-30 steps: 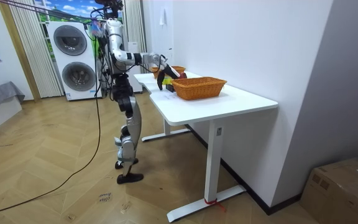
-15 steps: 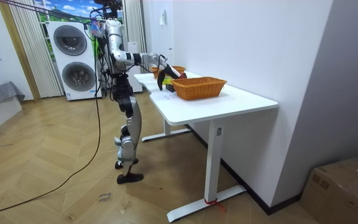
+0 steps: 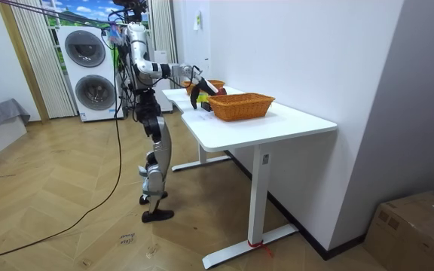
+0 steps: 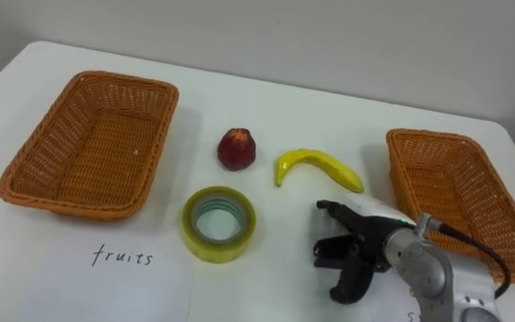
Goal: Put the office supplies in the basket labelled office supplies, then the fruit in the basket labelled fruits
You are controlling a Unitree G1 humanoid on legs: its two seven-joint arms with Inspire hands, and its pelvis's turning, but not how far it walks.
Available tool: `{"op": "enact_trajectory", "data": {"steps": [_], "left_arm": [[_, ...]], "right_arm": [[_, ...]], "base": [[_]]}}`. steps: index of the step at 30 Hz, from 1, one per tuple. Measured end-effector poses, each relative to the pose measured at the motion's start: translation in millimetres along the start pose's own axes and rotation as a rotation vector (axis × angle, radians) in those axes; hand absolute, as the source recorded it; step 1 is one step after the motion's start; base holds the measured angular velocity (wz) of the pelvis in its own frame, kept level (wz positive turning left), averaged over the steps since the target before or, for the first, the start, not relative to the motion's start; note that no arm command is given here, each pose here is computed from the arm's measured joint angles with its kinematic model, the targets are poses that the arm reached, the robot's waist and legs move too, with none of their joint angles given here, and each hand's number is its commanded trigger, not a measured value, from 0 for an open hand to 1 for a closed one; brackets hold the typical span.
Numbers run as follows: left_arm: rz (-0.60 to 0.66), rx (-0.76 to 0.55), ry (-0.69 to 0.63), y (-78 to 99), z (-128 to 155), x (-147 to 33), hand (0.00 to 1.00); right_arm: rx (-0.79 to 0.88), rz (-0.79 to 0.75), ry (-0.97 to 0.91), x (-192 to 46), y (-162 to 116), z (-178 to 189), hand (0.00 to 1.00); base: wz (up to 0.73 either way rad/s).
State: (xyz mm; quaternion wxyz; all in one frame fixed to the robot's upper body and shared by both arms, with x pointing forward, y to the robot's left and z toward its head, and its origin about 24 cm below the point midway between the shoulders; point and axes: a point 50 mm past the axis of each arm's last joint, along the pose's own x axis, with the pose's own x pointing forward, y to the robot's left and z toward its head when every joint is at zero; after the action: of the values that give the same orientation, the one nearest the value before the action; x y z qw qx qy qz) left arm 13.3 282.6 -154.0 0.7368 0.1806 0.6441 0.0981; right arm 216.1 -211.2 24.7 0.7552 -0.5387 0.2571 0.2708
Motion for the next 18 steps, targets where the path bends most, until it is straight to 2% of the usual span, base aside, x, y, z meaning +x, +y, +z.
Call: {"op": "enact_trajectory", "data": {"steps": [18], "left_arm": [[0.01, 0.002, 0.003, 3.1, 4.7, 0.9, 0.0]], "right_arm": [[0.03, 0.041, 0.03, 6.9, 5.1, -6.3, 0.0]], "base": [[0.0]]}}
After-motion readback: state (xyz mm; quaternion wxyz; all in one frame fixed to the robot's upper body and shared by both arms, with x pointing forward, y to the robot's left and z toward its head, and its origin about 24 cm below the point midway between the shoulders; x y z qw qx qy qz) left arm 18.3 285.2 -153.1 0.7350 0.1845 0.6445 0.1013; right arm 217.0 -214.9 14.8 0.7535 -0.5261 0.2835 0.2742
